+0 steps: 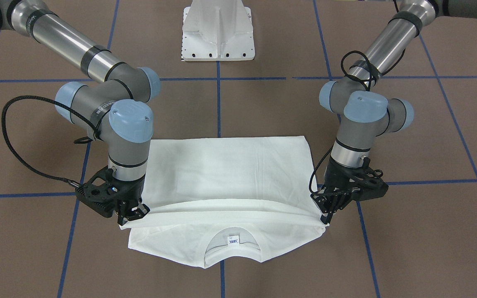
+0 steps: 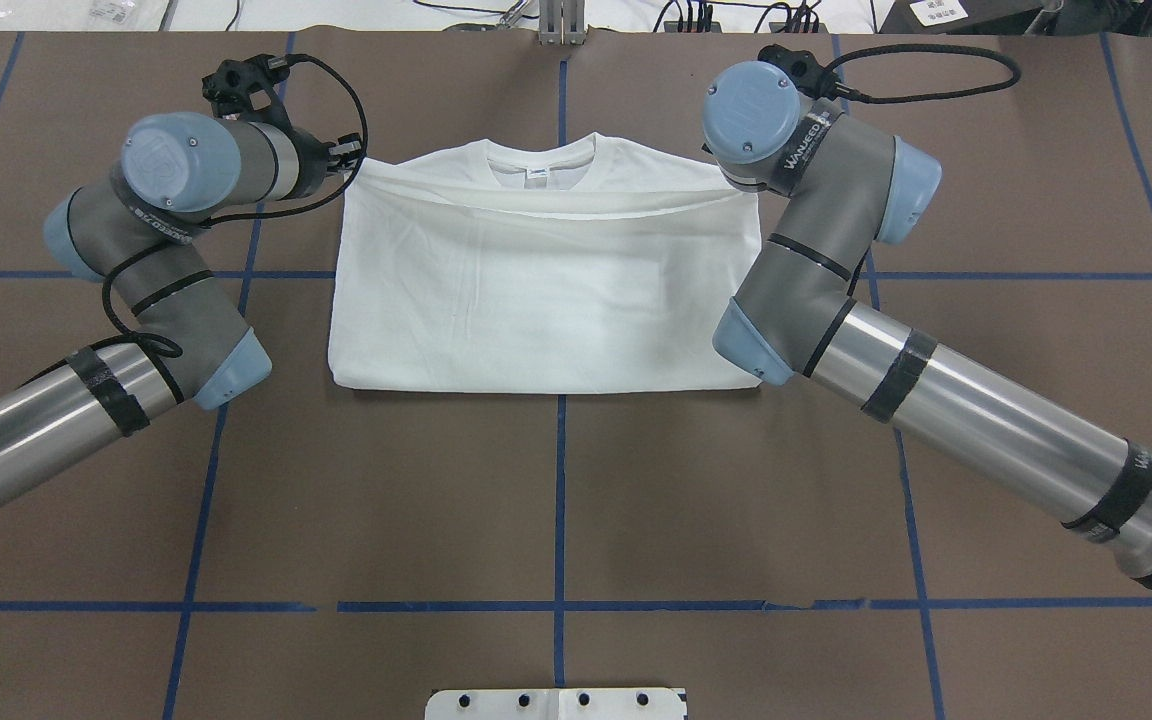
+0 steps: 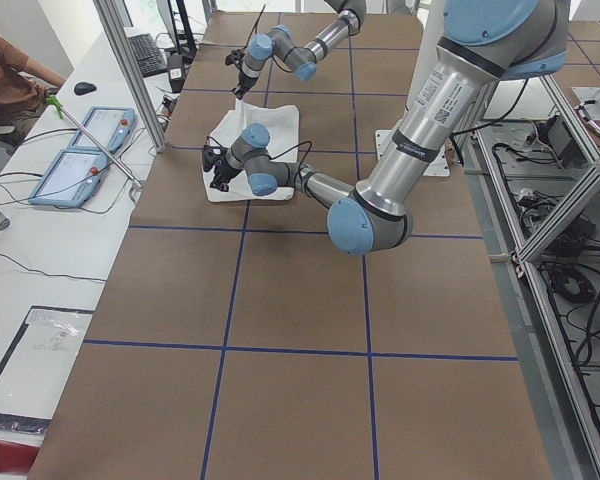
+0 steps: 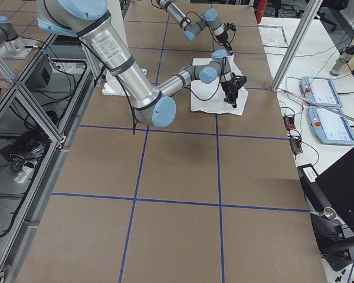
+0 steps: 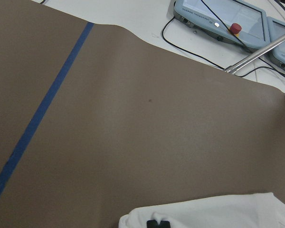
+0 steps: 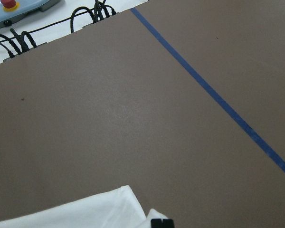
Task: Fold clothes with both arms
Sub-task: 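Release the folded hem and raise both grippers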
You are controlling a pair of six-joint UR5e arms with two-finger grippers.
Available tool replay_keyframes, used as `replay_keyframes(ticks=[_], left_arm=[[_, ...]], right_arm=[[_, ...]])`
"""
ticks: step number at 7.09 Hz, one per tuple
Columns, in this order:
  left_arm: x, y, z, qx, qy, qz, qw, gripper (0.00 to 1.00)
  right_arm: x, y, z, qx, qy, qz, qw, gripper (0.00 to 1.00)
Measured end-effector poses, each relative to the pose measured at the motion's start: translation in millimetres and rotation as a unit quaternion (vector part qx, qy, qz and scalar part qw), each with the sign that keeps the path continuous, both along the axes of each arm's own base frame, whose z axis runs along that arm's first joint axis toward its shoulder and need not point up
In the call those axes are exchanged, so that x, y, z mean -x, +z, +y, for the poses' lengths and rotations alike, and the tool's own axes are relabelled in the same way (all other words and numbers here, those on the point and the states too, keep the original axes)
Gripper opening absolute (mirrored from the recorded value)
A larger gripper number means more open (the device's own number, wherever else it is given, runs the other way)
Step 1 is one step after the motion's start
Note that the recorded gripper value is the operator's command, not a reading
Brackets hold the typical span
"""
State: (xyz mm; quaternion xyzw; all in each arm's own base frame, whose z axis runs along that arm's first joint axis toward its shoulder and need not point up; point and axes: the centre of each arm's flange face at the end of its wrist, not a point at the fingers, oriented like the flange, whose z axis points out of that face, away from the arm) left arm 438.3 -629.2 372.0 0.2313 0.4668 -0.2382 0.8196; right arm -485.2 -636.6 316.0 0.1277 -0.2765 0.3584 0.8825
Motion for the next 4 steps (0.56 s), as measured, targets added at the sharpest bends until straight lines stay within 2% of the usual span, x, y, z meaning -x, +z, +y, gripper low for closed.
replay_keyframes(ticks=[1,2,3,4], left_arm=[[-2.7,7.5,-2.9,-0.002,0.0,0.001,1.0,0.1],[-4.5,10.6,-4.7,-0.003,0.0,0.002,1.0,0.2],[-5.8,11.4,-6.1,-0.003,0.0,0.003,1.0,0.28],[-5.7,11.9,-7.4,-0.004,-0.001,0.004,1.0,0.34]], right_arm=[[7.0,5.7,-6.7,-0.001,0.0,-0.001,1.0,0.29],[11.2,10.0,-10.7,-0.002,-0.001,-0.002,1.0,0.35],[13.2,11.4,-12.6,-0.003,-0.001,-0.002,1.0,0.46],[12.8,9.0,-14.9,-0.004,0.0,-0.004,1.0,0.49]])
